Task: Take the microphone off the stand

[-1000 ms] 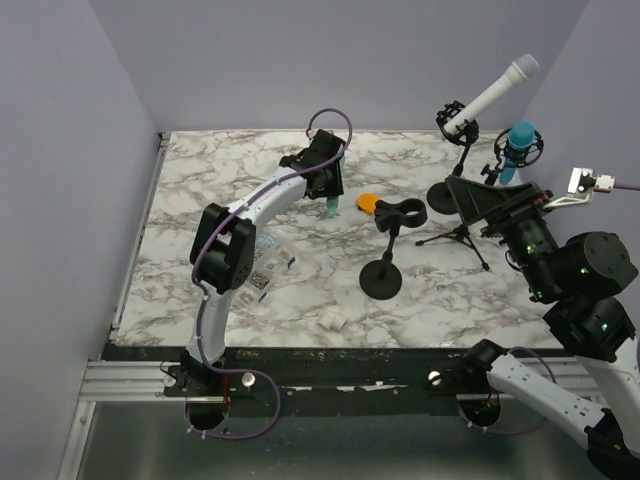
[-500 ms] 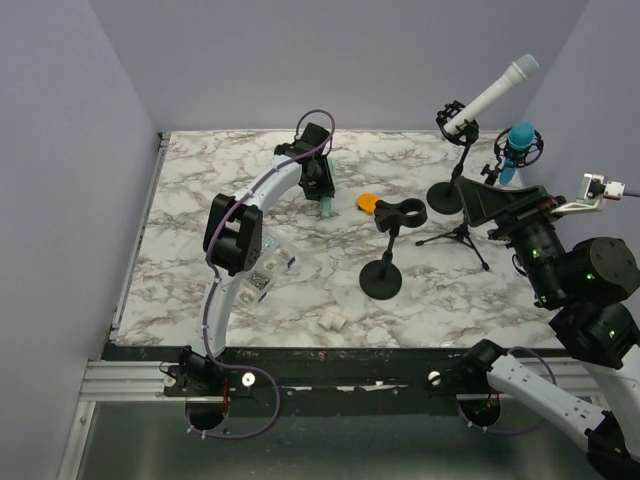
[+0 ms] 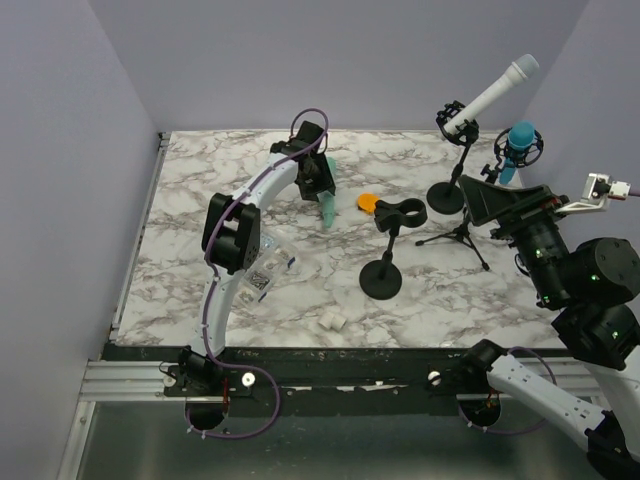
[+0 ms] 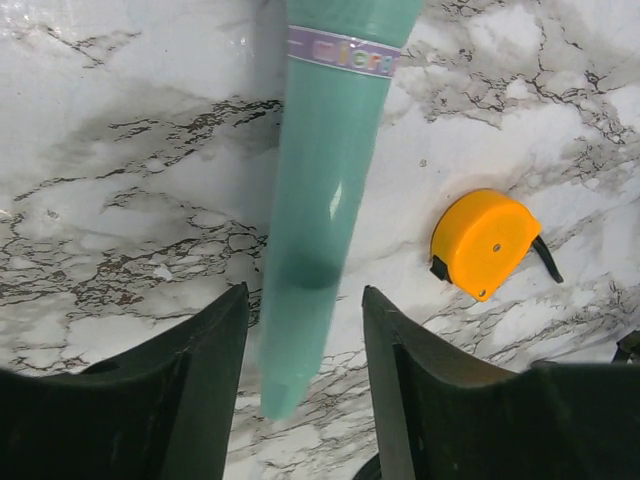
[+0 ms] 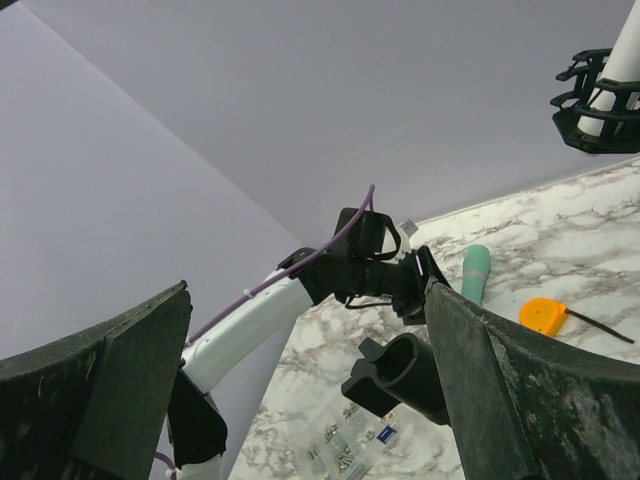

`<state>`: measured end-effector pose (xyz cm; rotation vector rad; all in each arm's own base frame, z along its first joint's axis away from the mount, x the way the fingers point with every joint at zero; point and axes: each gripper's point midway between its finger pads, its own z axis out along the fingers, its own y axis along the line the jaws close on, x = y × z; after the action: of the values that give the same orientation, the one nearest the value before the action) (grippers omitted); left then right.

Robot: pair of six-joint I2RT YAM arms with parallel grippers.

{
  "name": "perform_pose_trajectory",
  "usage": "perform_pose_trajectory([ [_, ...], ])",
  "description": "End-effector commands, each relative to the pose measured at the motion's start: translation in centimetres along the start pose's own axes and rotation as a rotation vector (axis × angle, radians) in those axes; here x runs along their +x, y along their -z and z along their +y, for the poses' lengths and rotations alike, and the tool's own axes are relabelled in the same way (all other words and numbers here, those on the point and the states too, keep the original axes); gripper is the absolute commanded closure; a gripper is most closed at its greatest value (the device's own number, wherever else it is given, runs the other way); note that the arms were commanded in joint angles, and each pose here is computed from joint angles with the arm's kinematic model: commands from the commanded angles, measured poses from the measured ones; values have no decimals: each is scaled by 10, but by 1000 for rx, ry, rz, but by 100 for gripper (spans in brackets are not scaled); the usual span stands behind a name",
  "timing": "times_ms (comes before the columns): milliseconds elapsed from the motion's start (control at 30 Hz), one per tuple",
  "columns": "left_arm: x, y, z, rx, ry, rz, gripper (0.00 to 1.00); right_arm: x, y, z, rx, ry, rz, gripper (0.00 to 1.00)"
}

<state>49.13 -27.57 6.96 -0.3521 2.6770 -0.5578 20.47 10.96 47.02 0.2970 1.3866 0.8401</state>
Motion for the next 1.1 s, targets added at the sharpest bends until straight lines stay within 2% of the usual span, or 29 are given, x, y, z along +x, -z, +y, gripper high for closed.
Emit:
perform_pose_trajectory([
  [0,-2,3,3,-9,27,13,47,-4,2,6,-12,-11,5,0],
  [67,-3,3,4,-12,25,13,43,-4,2,5,-10,-11,7,0],
  [267,-5,17,0,15,-6,4,40,7,-2,-4,21,25,36,0],
  [433,-12,70,-18,95,-85,-83,35,21,-7,-14,54,89,81,0],
  [567,-5,128,-38,242,-162,-163,29,29,-11,-25,96,148,105,0],
  [667,14,170,-52,408,-197,-213,15,33,-14,-34,134,186,114,0],
  [1067,124,262,-57,889,-282,-175,8,55,-14,-58,207,270,190,0],
])
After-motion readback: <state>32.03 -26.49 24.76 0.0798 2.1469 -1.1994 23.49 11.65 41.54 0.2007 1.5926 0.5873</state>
